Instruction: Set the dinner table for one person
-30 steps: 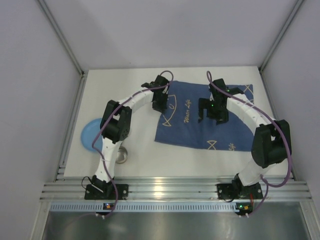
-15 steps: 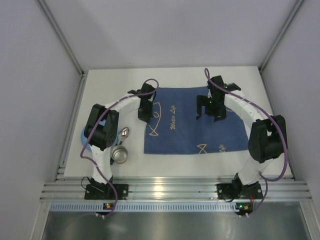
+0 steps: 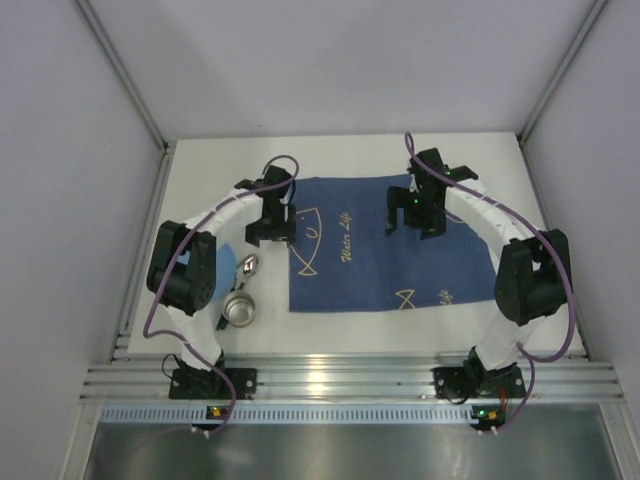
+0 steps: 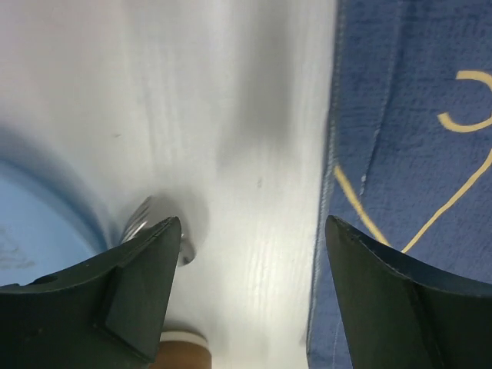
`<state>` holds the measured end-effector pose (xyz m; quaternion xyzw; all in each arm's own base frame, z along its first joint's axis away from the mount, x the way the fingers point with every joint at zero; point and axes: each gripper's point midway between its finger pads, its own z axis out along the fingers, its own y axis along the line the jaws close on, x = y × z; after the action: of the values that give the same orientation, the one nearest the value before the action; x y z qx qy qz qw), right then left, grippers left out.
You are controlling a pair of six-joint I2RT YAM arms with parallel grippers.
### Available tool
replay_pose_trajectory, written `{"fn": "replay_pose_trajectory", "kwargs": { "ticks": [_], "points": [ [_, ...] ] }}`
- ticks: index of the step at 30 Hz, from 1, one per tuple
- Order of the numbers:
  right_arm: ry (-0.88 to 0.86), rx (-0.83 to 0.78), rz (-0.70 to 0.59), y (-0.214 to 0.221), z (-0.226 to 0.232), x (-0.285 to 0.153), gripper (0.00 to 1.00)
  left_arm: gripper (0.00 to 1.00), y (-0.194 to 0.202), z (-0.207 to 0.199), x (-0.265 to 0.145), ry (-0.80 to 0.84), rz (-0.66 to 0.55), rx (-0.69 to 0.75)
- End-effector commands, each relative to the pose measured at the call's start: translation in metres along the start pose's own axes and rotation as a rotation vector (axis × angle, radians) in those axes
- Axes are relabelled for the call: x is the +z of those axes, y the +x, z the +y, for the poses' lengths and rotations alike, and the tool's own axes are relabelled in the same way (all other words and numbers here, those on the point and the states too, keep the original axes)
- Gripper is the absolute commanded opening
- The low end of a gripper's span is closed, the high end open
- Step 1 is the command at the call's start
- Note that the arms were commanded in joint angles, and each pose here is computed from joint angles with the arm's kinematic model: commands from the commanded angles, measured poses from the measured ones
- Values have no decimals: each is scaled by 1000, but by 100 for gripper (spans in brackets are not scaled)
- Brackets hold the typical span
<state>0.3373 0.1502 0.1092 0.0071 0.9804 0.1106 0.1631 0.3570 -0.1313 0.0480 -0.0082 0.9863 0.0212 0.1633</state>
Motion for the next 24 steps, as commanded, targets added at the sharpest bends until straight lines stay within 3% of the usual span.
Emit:
{"fn": "replay_pose_trajectory", "kwargs": {
  "ticks": [1,10,20,24],
  "points": [
    [-42,4,-52,-11,16,-2,100,81,-3,40,-33,-70,-52,-79],
    [-58,-10,-36,-12,23,6,100,77,8,112,-22,-266,-29,-159],
    [-53,-39,-22,-9,21,6,100,73,3,134,0,-355,13,-226],
    [-46,-47,-19,-8,19,6,100,60,12,140,11,-365,48,-251]
  ]
}}
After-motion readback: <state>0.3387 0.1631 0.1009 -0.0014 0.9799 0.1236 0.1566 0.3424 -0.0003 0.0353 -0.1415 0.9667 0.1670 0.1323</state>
